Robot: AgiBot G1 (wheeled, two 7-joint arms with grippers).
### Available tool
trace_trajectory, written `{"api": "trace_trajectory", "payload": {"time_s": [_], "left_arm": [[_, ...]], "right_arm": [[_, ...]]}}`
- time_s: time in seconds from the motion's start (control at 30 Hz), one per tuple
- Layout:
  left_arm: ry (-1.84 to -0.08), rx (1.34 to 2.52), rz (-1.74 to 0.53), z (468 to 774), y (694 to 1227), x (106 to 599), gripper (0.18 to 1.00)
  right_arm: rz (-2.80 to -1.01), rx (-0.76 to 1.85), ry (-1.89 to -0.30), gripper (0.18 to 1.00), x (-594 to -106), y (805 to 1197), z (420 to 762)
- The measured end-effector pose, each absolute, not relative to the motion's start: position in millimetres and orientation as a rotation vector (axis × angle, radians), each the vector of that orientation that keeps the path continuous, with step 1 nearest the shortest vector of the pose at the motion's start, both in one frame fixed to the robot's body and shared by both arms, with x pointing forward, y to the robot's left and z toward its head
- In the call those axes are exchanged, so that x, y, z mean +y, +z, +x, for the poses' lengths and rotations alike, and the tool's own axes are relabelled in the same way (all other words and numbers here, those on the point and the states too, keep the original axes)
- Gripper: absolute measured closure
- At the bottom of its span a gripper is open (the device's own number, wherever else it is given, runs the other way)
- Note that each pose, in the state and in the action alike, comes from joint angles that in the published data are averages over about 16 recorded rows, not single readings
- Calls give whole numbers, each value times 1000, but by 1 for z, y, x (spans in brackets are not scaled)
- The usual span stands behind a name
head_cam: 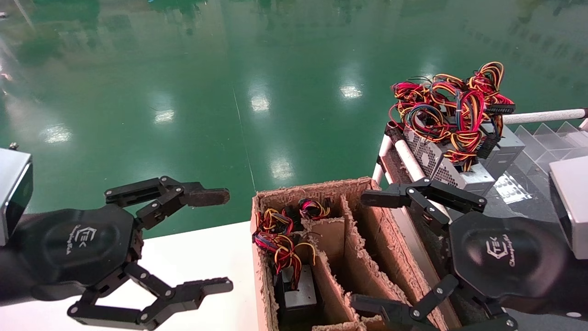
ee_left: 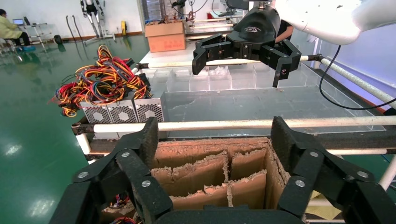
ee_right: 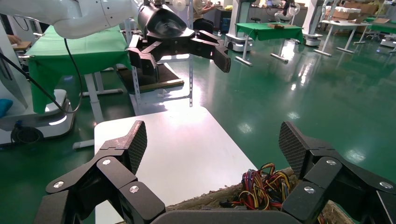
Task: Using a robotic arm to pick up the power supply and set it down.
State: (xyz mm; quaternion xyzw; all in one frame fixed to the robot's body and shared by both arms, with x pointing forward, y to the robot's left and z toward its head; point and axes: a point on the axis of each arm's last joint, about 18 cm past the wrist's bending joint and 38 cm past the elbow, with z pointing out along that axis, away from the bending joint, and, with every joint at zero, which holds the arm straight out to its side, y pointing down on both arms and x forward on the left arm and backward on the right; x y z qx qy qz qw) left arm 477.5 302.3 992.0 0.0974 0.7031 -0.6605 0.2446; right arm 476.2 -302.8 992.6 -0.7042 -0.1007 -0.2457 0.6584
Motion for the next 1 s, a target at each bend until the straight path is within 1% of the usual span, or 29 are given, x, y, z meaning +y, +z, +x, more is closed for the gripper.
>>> {"api": "trace_trajectory", "payload": {"time_s": [0.2, 0.4, 0.73, 0.93, 1.0], "left_arm": [[-1803, 1920, 266, 477, 992, 302, 343], [-1803, 1920, 266, 477, 992, 302, 443], [-1803, 1920, 266, 477, 992, 302, 690], [-1803, 1920, 266, 477, 992, 302, 818], [-1803, 1920, 266, 477, 992, 302, 843]], "right_arm": [[-1595, -228, -556, 178, -303, 993, 476], [-1595, -228, -556, 178, -303, 993, 476], [-1595, -228, -556, 178, -303, 993, 476], [-1595, -228, -556, 178, -303, 993, 476], [-1595, -228, -556, 178, -303, 993, 476]]}}
